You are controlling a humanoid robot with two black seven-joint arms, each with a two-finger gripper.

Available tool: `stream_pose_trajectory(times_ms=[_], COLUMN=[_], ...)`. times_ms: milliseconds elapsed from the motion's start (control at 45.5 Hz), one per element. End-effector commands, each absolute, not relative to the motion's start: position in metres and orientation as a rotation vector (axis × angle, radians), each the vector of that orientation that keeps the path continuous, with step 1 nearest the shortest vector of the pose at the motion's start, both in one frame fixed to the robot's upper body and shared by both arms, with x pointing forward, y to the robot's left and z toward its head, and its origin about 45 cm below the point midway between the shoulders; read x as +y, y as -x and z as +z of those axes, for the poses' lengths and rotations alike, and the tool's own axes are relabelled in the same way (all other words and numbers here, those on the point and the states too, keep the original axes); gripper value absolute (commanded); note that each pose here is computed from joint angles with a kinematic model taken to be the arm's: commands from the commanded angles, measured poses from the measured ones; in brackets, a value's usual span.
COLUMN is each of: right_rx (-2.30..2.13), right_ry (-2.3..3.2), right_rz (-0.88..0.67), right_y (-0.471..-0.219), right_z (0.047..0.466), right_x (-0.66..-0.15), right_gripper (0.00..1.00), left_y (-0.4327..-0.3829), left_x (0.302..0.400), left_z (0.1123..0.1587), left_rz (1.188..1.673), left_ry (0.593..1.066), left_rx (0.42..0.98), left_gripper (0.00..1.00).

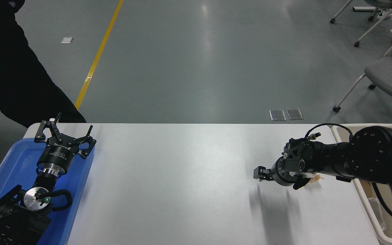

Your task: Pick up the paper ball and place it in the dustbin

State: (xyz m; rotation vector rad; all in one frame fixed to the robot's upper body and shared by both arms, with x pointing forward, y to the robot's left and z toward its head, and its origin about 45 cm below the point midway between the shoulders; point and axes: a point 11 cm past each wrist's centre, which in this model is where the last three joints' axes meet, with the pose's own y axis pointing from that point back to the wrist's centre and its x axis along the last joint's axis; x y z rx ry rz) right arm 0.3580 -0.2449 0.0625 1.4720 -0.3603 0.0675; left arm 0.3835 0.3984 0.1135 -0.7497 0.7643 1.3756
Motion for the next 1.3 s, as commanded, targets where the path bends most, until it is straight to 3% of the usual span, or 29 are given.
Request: stream_pose_trajectory(times_ms=[0, 374, 549, 791, 1077, 1275], right_rx=[-0.377, -0.394, -0.370, -0.265, -0.051, -0.229], right_ry=[-1.482, -1.519, -1.554, -1.568, -1.560, -1.546], right_rz=[0.058, 0.044, 0.083, 0.055, 0.006, 0.100], right_y=[-0.357, -0.360, -0.374, -0.369, -0.374, -0.393], right_z=[0.058, 0.062, 0.095, 0.176, 0.305, 0.378], right_x=[-0.244, -0.232, -0.211, -0.219, -0.231, -0.242], right_gripper=[1.00, 1.00, 1.00, 1.00, 1.00, 1.00], left_y=[-0.3835, -0.3834, -0.3834, -0.3834, -0.3835, -0.3835], left_x=[0.3982, 0.3980, 0.3980, 0.3980, 0.3982, 0.3983], left_z=[0.1134, 0.1132, 0.1132, 0.1132, 0.1133, 0.1134], left_rz=[1.375, 1.374, 1.374, 1.374, 1.375, 1.375], left_ry=[0.748, 0.746, 0.746, 0.746, 0.748, 0.749], left_rx=[0.765, 0.765, 0.765, 0.765, 0.765, 0.765], left_gripper=[0.99, 0.99, 0.99, 0.99, 0.99, 0.99])
